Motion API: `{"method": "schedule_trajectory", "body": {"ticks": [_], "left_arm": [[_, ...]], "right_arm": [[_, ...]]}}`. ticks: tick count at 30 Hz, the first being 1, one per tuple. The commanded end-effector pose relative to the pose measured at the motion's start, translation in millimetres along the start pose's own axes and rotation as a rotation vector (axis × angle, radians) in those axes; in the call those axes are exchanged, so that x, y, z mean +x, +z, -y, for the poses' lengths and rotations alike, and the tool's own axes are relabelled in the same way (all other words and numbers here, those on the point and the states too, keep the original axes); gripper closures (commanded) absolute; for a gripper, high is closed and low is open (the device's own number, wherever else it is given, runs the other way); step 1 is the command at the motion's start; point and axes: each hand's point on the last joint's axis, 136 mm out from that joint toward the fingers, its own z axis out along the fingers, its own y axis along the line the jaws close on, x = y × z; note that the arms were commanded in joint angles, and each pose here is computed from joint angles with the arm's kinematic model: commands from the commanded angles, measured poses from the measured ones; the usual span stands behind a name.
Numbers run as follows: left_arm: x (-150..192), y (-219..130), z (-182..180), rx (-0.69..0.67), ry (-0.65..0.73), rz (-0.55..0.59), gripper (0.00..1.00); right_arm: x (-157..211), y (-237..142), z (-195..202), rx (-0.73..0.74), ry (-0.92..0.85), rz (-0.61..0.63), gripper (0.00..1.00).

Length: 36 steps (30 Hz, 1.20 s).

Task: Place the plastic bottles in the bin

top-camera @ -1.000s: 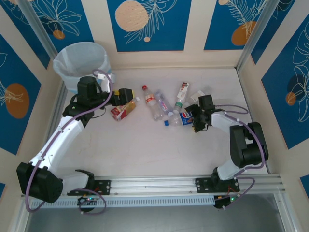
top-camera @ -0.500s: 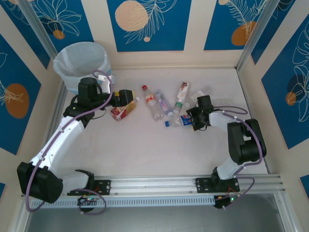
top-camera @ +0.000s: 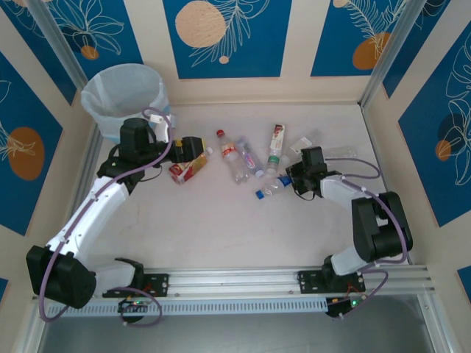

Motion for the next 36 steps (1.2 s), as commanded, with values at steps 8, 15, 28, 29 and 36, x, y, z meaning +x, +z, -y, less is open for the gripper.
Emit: {"method": "schedule_trajectory", "body": {"ticks": [8, 15, 28, 29, 36], "left_arm": [[34, 25, 45, 0.222, 0.137, -0.144, 0.01], [39, 33, 78, 0.403, 0.147, -0.202, 0.01], [17, 5, 129, 0.659, 0.230, -0.144, 0.01], [15, 2, 133, 0.669, 0.241, -0.137, 0.01], [12, -6, 143, 0.721, 0.250, -0.133, 0.02]], "right_arm": [[28, -78, -96, -0.443, -0.461, 0.074, 0.71], [70, -132, -152, -0.742, -0.655, -0.079, 0.70], [151, -245, -228, -1.124, -0.927, -0.264, 0.66], [155, -249, -229, -1.141, -0.937, -0.282, 0.66], [170, -259, -234, -1.191, -0.964, -0.329, 0.66]]}}
